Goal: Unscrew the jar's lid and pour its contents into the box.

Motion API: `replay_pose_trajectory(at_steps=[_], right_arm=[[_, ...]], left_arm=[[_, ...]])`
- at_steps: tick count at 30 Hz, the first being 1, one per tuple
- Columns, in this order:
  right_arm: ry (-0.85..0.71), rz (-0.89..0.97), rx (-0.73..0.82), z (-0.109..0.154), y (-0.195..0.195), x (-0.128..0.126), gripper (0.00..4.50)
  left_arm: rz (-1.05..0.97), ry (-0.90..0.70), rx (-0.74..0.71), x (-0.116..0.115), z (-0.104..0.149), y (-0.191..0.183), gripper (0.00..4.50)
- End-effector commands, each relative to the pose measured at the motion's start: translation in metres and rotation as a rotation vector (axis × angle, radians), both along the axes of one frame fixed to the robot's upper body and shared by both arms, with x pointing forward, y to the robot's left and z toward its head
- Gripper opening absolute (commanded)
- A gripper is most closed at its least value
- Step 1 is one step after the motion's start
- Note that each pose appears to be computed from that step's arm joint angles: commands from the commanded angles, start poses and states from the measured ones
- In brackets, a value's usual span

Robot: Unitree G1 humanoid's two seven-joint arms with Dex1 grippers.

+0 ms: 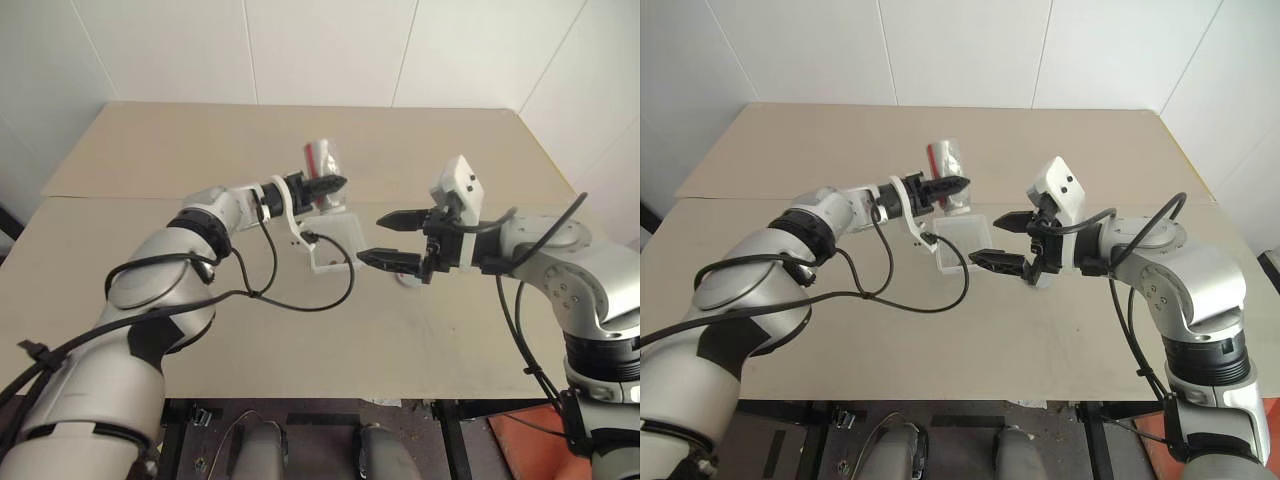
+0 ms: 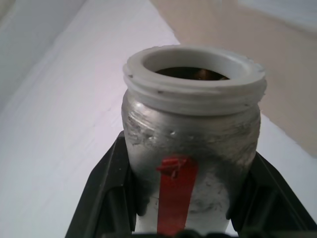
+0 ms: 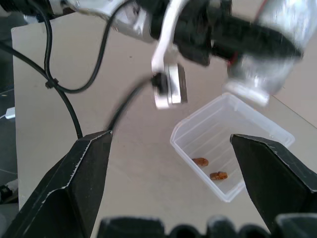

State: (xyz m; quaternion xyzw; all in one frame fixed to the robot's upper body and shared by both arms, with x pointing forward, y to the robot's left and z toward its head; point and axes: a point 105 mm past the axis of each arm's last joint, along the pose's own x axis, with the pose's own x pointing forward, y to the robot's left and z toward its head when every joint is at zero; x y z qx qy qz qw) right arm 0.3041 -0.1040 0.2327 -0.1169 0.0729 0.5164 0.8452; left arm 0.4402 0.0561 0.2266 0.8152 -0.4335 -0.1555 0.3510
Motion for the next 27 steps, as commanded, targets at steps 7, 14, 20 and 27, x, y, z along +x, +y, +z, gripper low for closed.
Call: replay_pose_trajectory(at_steps=[7, 14, 20, 27], right_arm=[[-0.092, 0.068, 0.032, 0.014, 0.003, -0.010, 4.43], [-0.120, 0.094, 0.012, 0.011, 0.001, -0.010, 4.43], [-0.123, 0.103, 0.012, 0.011, 0.000, -0.010, 4.43], [-0.121, 0.108, 0.012, 0.010, 0.001, -0.011, 4.43]], left_arm=[[0.007, 0.841, -1.083, -0.005, 0.018, 0.049, 1.92], [-0.028, 1.309, -1.555, -0.029, -0.009, 0.085, 1.92], [0.049, 1.391, -1.636, -0.040, -0.051, 0.097, 1.92], [0.055, 1.430, -1.700, -0.039, -0.070, 0.092, 1.92]])
